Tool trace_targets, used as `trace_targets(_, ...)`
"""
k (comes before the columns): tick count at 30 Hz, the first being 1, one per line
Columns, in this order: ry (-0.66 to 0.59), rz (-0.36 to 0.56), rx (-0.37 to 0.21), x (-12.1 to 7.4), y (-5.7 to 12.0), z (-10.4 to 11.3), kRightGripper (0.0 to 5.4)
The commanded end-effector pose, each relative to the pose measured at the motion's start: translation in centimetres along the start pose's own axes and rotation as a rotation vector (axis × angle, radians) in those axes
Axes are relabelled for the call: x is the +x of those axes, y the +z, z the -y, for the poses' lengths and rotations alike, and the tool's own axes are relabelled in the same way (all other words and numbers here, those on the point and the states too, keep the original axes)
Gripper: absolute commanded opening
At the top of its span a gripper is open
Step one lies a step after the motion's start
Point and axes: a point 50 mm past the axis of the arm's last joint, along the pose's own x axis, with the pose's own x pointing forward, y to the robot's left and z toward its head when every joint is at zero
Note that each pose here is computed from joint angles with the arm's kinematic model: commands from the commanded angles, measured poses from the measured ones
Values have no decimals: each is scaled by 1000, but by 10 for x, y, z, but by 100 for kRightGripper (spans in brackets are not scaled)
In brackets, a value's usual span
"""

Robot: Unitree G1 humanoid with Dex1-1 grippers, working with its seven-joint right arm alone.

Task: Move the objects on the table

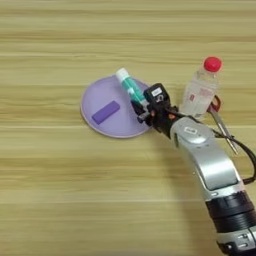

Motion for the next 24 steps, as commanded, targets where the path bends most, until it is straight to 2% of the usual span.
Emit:
trace_targets(1,-48,187,-51,-4,45,10,167)
trace_targets(9,-120,311,-76,-25,76,23,167)
trace_targets(15,-187,378,-100,-43,93,35,167)
trace_targets(24,-288,426,-107,-70,101,55,167)
